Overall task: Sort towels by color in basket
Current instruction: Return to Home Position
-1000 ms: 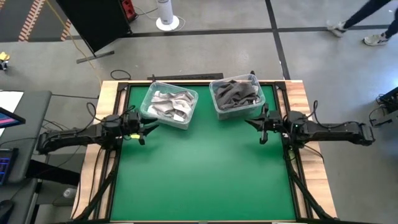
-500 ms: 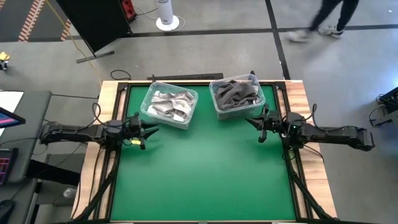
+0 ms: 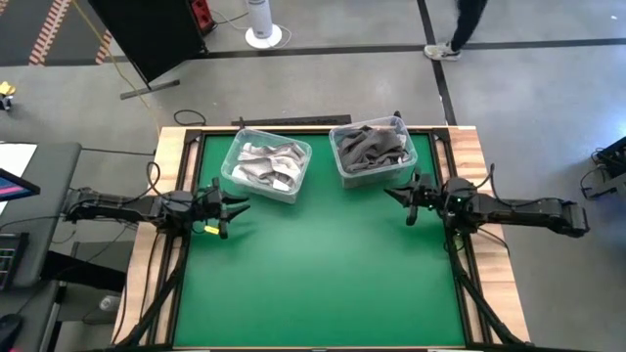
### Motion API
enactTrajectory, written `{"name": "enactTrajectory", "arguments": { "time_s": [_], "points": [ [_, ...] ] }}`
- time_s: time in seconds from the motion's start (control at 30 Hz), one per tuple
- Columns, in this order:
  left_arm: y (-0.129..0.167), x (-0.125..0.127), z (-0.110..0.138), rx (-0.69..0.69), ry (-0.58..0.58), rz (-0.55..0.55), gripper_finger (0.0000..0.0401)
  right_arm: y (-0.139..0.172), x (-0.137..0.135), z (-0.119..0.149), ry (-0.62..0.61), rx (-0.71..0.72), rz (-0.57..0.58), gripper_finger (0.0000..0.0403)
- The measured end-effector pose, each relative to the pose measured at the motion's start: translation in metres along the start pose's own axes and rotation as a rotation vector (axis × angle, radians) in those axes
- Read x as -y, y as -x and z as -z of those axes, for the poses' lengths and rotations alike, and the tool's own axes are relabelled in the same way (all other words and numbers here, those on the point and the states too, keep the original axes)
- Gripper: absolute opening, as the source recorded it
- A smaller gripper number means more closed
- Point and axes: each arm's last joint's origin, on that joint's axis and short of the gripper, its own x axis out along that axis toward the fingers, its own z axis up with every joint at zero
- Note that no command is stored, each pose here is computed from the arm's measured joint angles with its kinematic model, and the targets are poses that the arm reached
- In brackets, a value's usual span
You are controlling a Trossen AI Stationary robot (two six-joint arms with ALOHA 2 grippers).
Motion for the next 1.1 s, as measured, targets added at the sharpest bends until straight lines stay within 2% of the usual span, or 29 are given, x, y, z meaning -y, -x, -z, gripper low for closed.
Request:
{"name": "enactTrajectory", "arguments": {
  "time_s": [0.3,0.47,0.7,1.1],
  "points": [
    [0.0,-0.002,-0.001,0.017,-0.024,-0.068,0.0095,0.002,0.004,0.019,-0.019,-0.195,0.044,0.0029],
    [0.0,-0.002,-0.003,0.039,-0.047,-0.07,0.0095,0.004,0.006,0.028,-0.013,-0.297,0.066,0.0029],
    [0.0,-0.002,-0.002,0.039,0.058,-0.068,0.0095,0.005,0.006,0.029,-0.013,-0.302,0.062,0.0029],
    [0.0,-0.002,-0.003,0.038,0.019,-0.069,0.0096,0.005,0.006,0.029,-0.011,-0.302,0.062,0.003]
  ]
}}
